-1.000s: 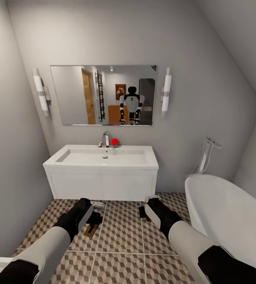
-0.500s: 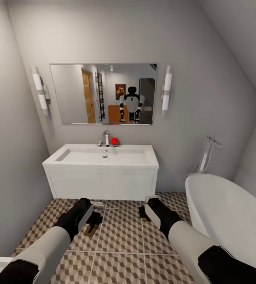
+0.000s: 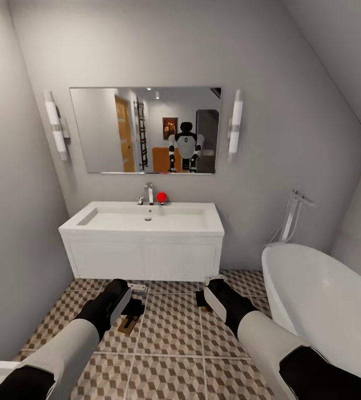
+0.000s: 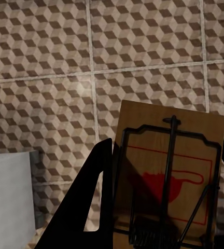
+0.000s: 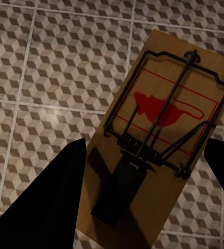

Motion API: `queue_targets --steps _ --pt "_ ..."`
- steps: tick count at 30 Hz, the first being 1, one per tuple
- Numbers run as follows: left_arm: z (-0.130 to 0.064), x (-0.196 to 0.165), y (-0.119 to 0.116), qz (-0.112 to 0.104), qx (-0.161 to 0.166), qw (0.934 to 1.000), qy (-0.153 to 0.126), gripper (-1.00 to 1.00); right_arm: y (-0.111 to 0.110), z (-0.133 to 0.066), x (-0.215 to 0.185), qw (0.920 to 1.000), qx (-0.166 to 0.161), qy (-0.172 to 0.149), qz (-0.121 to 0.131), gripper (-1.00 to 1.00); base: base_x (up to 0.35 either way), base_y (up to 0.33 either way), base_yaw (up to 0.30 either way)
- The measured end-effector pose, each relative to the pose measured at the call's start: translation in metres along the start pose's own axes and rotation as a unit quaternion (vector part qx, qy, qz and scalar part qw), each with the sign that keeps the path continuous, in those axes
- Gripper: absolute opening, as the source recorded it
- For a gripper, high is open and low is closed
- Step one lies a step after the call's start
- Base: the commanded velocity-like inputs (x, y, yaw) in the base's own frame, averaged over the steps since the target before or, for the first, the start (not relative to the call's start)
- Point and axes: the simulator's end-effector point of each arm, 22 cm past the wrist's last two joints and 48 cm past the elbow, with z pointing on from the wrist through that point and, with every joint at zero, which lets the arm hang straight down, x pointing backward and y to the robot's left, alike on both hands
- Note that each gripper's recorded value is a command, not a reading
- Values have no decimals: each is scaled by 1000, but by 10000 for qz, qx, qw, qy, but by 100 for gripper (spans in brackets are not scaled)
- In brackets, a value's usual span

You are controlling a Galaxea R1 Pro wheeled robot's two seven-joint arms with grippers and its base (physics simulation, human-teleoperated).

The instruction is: Take the four mousetraps from the cabinet in the bathroom and place them on the bathroom floor. Make sure all four end up on the same floor surface, and ensure that at least two of them are either under or directly next to the same bathroom sink.

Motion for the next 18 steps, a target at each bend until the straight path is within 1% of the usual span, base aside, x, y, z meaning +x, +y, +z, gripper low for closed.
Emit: queue_targets --steps 18 --pt "21 4 -1 0 -1 10000 -14 -100 1 20 10 10000 -21 1 1 -100 0 0 0"
